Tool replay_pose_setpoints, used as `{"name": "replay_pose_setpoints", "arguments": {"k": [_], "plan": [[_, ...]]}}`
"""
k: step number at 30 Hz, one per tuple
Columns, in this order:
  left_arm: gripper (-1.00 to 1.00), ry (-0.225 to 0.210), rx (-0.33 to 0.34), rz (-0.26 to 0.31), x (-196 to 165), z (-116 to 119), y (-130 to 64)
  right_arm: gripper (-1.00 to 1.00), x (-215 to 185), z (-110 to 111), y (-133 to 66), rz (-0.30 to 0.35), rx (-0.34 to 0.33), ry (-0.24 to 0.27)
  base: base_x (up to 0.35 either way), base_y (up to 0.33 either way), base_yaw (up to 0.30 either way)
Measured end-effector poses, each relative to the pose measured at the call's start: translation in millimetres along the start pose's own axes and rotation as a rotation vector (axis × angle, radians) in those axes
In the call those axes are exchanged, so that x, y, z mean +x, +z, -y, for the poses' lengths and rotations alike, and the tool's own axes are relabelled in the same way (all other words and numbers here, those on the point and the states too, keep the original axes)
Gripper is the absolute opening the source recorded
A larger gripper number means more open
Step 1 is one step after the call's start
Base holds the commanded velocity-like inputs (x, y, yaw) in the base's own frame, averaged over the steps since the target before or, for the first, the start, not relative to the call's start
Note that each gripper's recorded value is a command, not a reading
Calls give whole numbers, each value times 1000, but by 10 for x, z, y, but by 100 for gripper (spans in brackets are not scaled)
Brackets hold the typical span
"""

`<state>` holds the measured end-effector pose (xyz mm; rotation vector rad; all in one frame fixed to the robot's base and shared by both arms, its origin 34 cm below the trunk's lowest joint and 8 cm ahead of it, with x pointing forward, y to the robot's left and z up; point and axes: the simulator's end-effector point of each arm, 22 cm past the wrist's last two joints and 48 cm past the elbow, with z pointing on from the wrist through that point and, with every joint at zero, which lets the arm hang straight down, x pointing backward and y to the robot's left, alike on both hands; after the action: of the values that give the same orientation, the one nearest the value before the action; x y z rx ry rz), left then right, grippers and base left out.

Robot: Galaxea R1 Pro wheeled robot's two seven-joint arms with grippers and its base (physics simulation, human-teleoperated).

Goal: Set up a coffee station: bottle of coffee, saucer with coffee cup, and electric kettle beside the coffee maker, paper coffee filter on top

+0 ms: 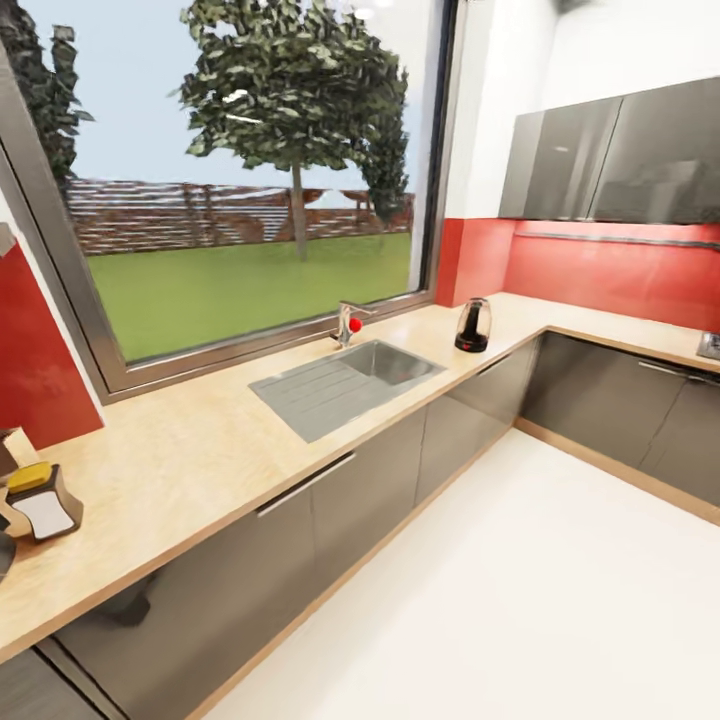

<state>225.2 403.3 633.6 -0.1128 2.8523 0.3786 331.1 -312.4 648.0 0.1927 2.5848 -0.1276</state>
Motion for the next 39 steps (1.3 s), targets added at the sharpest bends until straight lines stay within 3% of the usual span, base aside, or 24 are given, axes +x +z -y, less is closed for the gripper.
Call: {"name": "replay_pose_setpoints", "arguments": {"k": [25,39], "plan": [[100,-1,12,-11,37,84,-9,100,1,-8,-1,0,-1,0,6,0,-293],[100,-3,16,-13,45,114,-14,100,-6,-32,-1,2,-10,1,219,-143,-21]]}}
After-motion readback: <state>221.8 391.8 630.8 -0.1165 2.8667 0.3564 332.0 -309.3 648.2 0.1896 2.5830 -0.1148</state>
